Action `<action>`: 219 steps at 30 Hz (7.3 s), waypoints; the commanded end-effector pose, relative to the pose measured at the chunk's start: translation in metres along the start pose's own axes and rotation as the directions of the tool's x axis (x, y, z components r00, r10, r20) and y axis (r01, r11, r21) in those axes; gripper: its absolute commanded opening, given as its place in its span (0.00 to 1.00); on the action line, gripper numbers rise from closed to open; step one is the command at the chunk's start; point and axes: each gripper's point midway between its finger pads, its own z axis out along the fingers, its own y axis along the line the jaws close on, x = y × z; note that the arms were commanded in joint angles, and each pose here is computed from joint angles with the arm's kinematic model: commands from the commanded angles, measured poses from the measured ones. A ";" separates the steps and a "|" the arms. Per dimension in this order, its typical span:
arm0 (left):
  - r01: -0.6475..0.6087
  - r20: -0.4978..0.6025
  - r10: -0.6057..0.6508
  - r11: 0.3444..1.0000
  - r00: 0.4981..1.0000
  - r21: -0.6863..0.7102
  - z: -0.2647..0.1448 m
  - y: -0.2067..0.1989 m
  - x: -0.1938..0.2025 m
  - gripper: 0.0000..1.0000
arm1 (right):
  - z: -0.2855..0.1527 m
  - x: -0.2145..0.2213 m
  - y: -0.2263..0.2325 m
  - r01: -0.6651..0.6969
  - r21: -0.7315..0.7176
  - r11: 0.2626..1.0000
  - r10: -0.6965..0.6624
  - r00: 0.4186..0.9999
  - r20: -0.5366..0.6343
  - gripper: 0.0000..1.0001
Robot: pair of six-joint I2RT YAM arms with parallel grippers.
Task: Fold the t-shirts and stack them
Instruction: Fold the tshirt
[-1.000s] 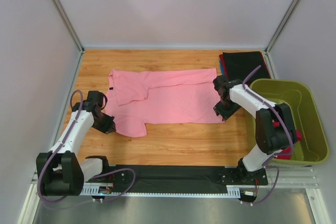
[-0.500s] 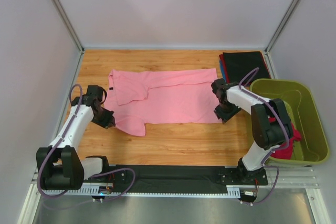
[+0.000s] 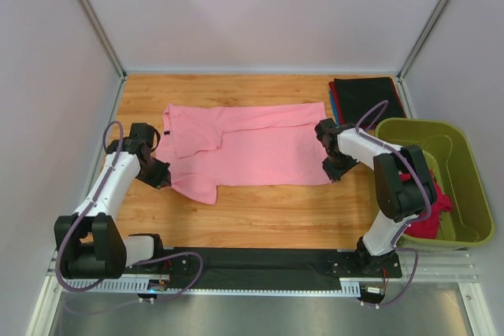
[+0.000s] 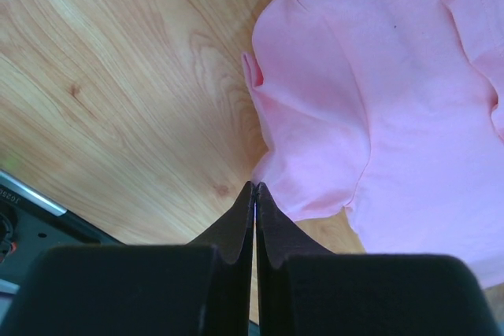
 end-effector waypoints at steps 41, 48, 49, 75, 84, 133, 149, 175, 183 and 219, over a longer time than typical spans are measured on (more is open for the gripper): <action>-0.202 0.182 0.208 0.978 0.961 -0.049 -0.007 -0.130 -0.101 0.00 | -0.037 -0.088 0.117 0.407 -0.208 0.890 -0.397 0.914 0.091 0.00; -0.203 0.206 0.210 0.978 0.956 -0.057 -0.007 -0.145 -0.112 0.00 | -0.041 -0.099 0.134 0.425 -0.233 0.875 -0.412 0.905 0.105 0.00; -0.201 0.211 0.209 0.978 0.955 -0.059 -0.007 -0.148 -0.115 0.00 | -0.040 -0.100 0.135 0.429 -0.232 0.873 -0.417 0.903 0.102 0.00; -0.198 0.222 0.205 0.979 0.953 -0.057 0.015 -0.195 -0.137 0.00 | -0.026 -0.126 0.165 0.427 -0.284 0.858 -0.413 0.904 0.111 0.00; -0.219 0.206 0.223 0.975 0.953 -0.042 0.024 -0.215 -0.141 0.00 | -0.025 -0.130 0.175 0.431 -0.301 0.851 -0.415 0.902 0.119 0.00; -0.424 -0.030 0.445 0.829 0.895 -0.365 0.064 -0.054 -0.090 0.30 | 0.002 -0.069 0.068 0.514 -0.231 0.826 -0.517 0.854 0.050 0.13; -0.419 -0.048 0.421 0.906 0.906 0.057 0.051 -0.094 -0.046 0.43 | -0.044 -0.080 0.102 0.525 -0.390 0.757 -0.532 0.841 0.101 0.24; -0.417 -0.024 0.433 0.851 0.901 -0.320 0.035 -0.061 -0.138 0.40 | -0.020 -0.009 0.013 0.536 -0.296 0.790 -0.562 0.827 0.000 0.18; -0.468 0.049 0.481 0.819 0.875 0.332 -0.025 -0.180 -0.070 0.39 | -0.067 -0.026 0.004 0.532 -0.312 0.787 -0.539 0.839 0.071 0.28; -0.247 -0.182 0.265 0.962 0.947 0.112 0.072 -0.180 0.008 0.30 | -0.128 -0.062 0.030 0.528 -0.411 0.743 -0.501 0.846 0.182 0.29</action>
